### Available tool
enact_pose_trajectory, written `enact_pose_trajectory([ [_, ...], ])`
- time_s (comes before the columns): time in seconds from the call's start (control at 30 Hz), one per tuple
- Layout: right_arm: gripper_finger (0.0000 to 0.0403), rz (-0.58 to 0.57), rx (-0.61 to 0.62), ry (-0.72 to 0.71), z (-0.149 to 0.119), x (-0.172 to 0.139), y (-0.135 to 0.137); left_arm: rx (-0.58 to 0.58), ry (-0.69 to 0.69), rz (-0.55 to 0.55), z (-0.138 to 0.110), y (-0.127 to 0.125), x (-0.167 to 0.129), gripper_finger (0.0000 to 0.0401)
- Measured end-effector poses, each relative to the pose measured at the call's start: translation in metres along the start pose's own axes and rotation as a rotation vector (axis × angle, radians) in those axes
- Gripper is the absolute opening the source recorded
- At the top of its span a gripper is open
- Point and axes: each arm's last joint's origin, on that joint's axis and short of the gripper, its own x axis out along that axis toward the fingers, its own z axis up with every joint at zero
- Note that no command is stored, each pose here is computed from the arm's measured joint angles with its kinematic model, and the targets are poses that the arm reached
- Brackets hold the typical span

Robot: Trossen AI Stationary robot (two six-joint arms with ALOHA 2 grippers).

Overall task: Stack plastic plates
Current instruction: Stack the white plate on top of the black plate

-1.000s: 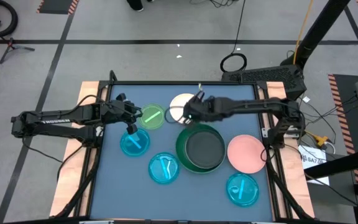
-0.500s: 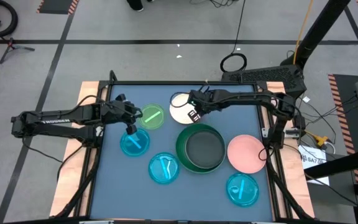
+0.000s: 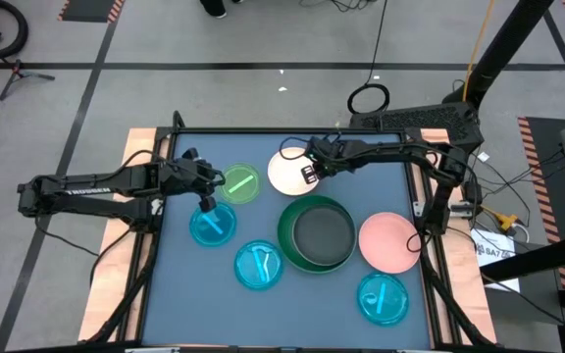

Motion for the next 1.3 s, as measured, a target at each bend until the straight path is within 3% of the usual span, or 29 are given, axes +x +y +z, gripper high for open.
enact_pose_trajectory([
  [0.43, 0.0106, 0.063, 0.054, -0.074, -0.009, 0.019, -0.003, 0.000, 0.000, 0.000, 0.000, 0.000, 0.000, 0.0129],
  [0.6, 0.0079, 0.068, 0.071, -0.081, -0.009, 0.018, -0.003, 0.000, 0.000, 0.000, 0.000, 0.000, 0.000, 0.0129],
  [0.83, 0.0010, 0.076, 0.102, -0.091, -0.008, 0.023, 0.000, -0.001, -0.002, 0.000, 0.000, 0.000, 0.000, 0.0129],
  [1.1, 0.0004, 0.061, 0.118, -0.181, -0.004, 0.027, 0.003, -0.003, -0.003, 0.000, 0.000, 0.000, 0.000, 0.0129],
  [1.3, 0.0003, 0.109, 0.111, -0.302, 0.009, 0.013, 0.006, -0.003, -0.002, 0.000, 0.000, 0.000, 0.000, 0.0129],
])
